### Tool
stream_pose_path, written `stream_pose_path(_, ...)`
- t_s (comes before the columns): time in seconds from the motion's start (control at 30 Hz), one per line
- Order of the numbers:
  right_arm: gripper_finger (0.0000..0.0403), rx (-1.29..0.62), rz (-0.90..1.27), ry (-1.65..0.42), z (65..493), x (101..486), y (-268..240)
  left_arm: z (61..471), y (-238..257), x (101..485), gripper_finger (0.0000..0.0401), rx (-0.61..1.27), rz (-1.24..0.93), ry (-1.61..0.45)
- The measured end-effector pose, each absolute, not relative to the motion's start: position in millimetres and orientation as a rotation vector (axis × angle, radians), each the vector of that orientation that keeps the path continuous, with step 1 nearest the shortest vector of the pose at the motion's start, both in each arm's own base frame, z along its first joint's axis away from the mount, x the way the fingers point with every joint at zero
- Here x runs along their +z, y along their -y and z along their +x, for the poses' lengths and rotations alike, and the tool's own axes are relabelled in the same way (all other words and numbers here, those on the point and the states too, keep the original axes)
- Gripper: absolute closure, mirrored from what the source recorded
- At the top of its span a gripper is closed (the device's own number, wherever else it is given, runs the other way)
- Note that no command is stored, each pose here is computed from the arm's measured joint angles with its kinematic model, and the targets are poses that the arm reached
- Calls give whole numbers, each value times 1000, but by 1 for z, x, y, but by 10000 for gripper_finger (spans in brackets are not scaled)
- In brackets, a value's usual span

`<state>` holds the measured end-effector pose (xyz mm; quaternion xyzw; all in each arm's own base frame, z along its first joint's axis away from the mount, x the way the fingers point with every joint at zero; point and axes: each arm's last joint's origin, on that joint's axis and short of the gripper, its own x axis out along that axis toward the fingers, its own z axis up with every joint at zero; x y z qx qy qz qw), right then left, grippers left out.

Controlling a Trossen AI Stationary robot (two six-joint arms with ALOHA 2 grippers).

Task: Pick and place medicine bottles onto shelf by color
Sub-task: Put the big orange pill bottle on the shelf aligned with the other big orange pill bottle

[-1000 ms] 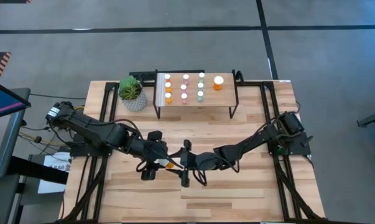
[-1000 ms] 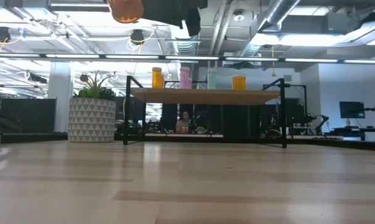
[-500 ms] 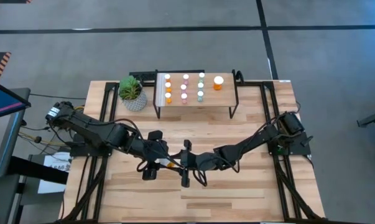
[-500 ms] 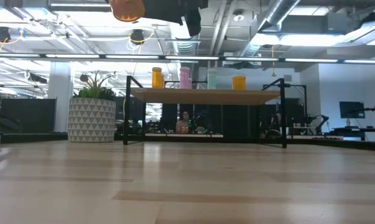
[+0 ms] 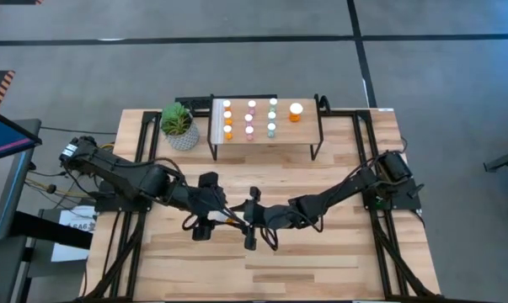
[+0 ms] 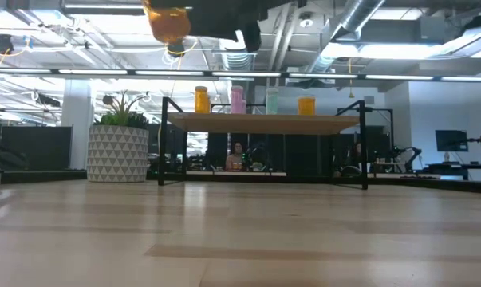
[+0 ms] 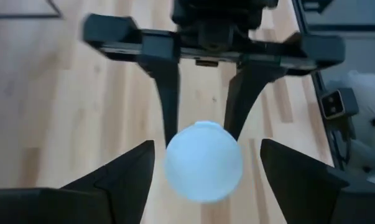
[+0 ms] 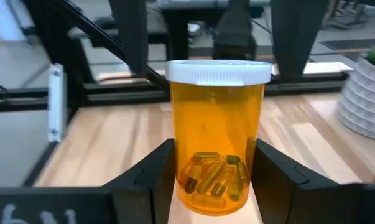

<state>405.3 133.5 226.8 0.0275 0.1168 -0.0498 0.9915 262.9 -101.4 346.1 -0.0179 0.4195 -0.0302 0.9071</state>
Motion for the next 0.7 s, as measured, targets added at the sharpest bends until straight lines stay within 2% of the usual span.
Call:
stream_pose_path(0.23,208,-199,19,-218,393,240,-119,224,90,381,126,49,-1,-697)
stream_pose_path(0.43,212,-380,29,-134,349,249,-96,190,93,401,131,154,43,-543)
stream_pose_path(0.6,208,-582,47,40,297,242,-73,178,101,391,132,210,85,-487)
stream_pose_path(0.7,206,-701,30,73,276,227,-61,177,104,378,132,236,96,-471)
